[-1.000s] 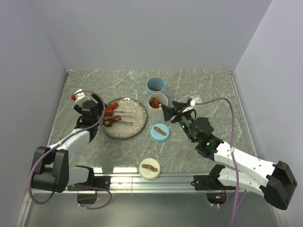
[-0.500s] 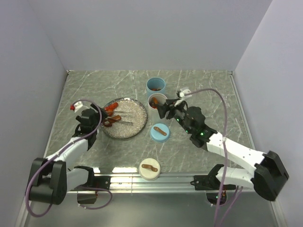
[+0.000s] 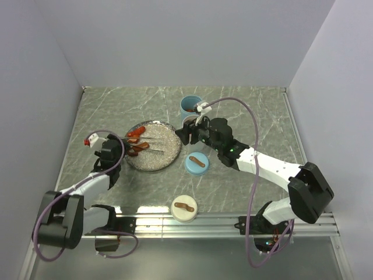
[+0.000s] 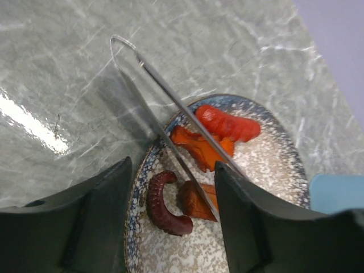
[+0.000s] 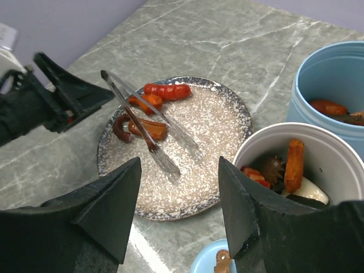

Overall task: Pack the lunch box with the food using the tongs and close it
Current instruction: Grab the clamp with the left arm, then put down the clamp, then grab the clamp with the left arm

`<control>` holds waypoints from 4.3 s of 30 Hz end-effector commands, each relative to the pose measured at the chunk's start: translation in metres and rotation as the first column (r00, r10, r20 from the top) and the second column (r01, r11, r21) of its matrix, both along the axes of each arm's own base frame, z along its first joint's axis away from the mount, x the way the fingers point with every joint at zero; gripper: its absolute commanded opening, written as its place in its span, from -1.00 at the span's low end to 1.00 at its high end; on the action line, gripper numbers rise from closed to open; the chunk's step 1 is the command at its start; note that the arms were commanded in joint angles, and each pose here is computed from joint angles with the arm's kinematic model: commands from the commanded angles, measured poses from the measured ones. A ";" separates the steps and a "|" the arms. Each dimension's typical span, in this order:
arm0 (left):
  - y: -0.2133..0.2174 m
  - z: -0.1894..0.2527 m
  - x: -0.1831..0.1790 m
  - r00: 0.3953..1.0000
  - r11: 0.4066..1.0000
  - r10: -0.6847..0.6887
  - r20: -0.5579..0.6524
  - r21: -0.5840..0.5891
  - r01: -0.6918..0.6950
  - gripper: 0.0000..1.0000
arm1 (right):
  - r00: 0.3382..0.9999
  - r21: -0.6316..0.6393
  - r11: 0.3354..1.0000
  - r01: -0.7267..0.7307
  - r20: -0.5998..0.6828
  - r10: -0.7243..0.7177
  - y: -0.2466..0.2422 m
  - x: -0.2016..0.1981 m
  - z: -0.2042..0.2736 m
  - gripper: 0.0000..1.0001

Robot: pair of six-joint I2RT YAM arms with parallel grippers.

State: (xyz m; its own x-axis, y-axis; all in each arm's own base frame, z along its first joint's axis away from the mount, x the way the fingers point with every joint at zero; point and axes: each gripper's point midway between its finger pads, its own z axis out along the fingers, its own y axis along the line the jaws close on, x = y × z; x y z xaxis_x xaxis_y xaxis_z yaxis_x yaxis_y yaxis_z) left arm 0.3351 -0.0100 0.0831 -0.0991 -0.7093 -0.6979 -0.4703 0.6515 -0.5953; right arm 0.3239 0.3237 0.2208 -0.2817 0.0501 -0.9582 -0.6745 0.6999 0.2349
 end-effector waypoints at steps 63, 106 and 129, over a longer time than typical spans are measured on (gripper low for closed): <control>0.082 0.085 0.149 0.739 0.742 -0.360 -0.570 0.304 0.597 -0.82 | 0.976 0.172 0.981 0.092 0.178 -0.123 -0.061 0.023 0.116 0.28; 0.035 0.221 0.207 0.937 0.940 -0.219 0.273 0.317 0.128 0.99 | 0.943 0.172 0.946 0.276 0.142 -0.301 -0.112 0.075 0.094 0.61; 0.102 0.079 0.243 0.902 0.873 -0.194 -0.386 0.351 0.338 0.99 | 0.920 0.207 0.913 0.350 0.105 -0.377 -0.143 0.098 0.083 0.62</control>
State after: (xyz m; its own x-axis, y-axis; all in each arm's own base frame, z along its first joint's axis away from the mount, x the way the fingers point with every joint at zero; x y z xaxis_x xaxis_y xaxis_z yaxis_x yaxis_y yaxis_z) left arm 0.6071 0.0895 0.2246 -0.2890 -0.3172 -0.9032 -0.3189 0.9215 -0.2216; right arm 0.4198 0.1825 0.2942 -0.1105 0.2743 -0.9553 -0.4017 0.8668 0.2953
